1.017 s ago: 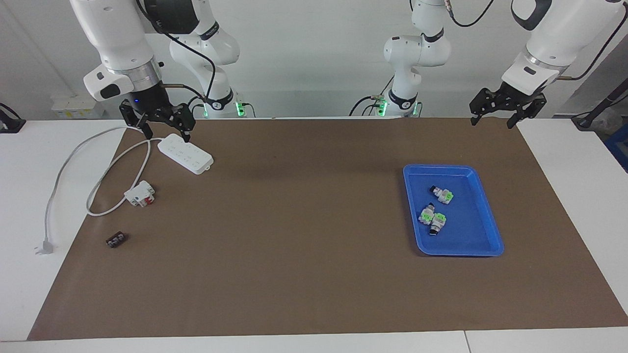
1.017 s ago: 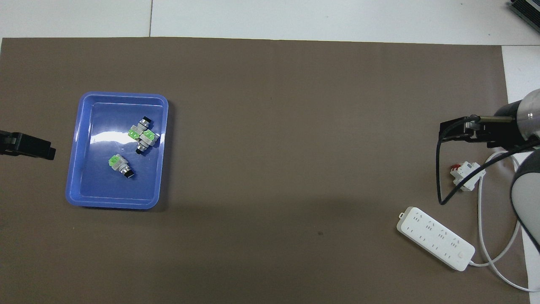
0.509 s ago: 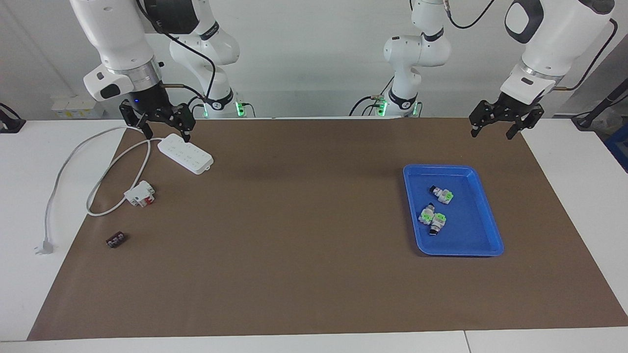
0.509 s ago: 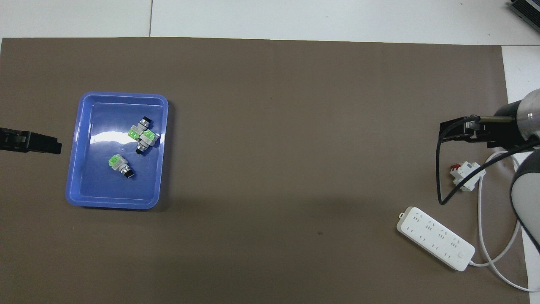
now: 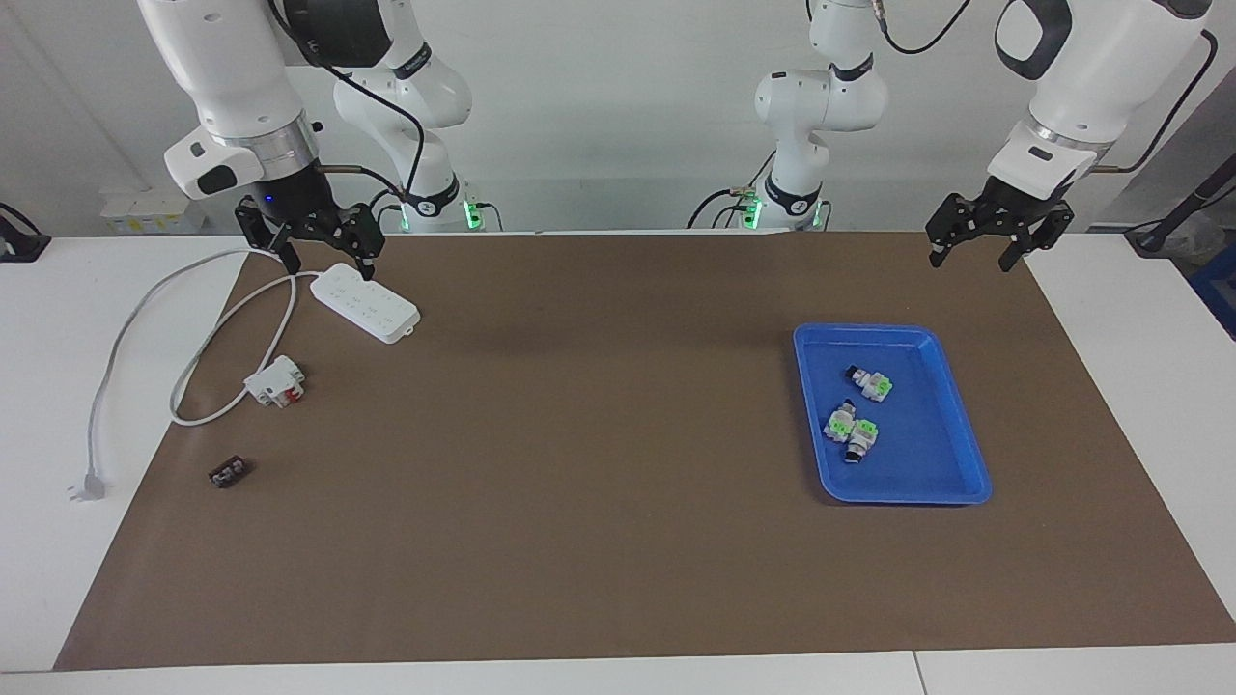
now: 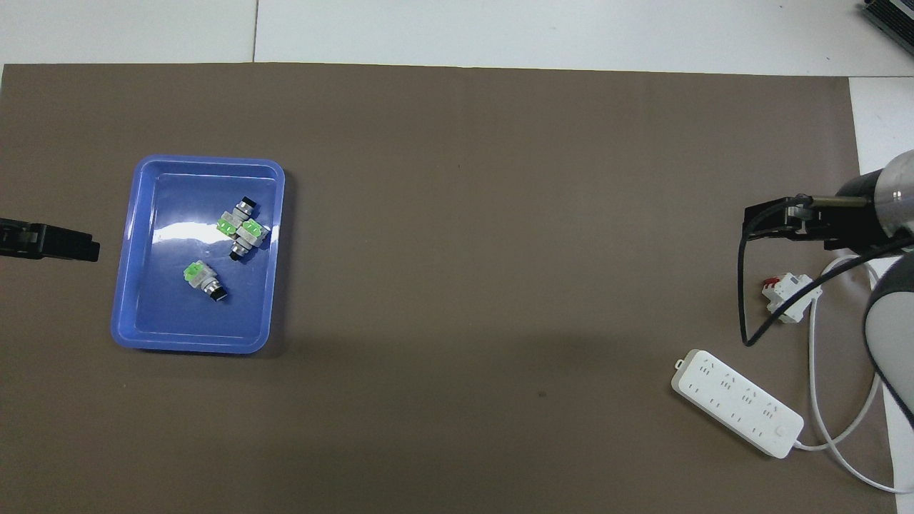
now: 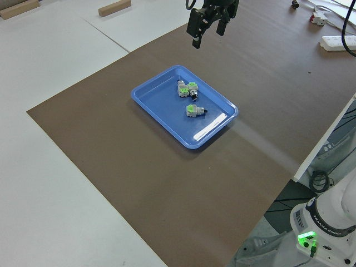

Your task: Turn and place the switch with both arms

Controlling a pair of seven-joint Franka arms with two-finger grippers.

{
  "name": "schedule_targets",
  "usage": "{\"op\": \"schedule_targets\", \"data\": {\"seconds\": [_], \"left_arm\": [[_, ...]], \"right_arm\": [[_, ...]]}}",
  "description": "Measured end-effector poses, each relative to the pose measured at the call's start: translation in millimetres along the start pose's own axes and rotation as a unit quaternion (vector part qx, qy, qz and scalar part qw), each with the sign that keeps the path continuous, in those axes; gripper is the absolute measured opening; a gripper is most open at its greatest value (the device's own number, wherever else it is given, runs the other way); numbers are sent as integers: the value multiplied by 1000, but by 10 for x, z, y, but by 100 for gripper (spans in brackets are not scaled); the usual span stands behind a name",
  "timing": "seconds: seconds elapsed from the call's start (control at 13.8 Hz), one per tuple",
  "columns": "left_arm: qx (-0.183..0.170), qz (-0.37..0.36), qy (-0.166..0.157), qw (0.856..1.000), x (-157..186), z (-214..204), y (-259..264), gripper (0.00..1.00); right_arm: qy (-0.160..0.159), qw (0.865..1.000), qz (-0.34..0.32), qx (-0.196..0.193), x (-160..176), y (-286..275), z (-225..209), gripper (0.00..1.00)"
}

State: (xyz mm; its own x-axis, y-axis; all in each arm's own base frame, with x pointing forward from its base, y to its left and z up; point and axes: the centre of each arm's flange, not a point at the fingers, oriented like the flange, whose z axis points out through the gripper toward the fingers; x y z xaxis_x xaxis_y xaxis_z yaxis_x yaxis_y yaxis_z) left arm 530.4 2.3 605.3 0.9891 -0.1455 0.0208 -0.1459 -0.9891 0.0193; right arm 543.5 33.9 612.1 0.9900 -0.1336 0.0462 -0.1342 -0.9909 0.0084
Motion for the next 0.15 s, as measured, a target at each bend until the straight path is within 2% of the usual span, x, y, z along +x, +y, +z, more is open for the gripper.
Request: {"op": "schedule_targets", "data": {"seconds": [0.15], "left_arm": [[0,-2,-4,1000,-11,6,-17,100]], "right_arm": [[0,1000,0,0,0,0,0,100]]}}
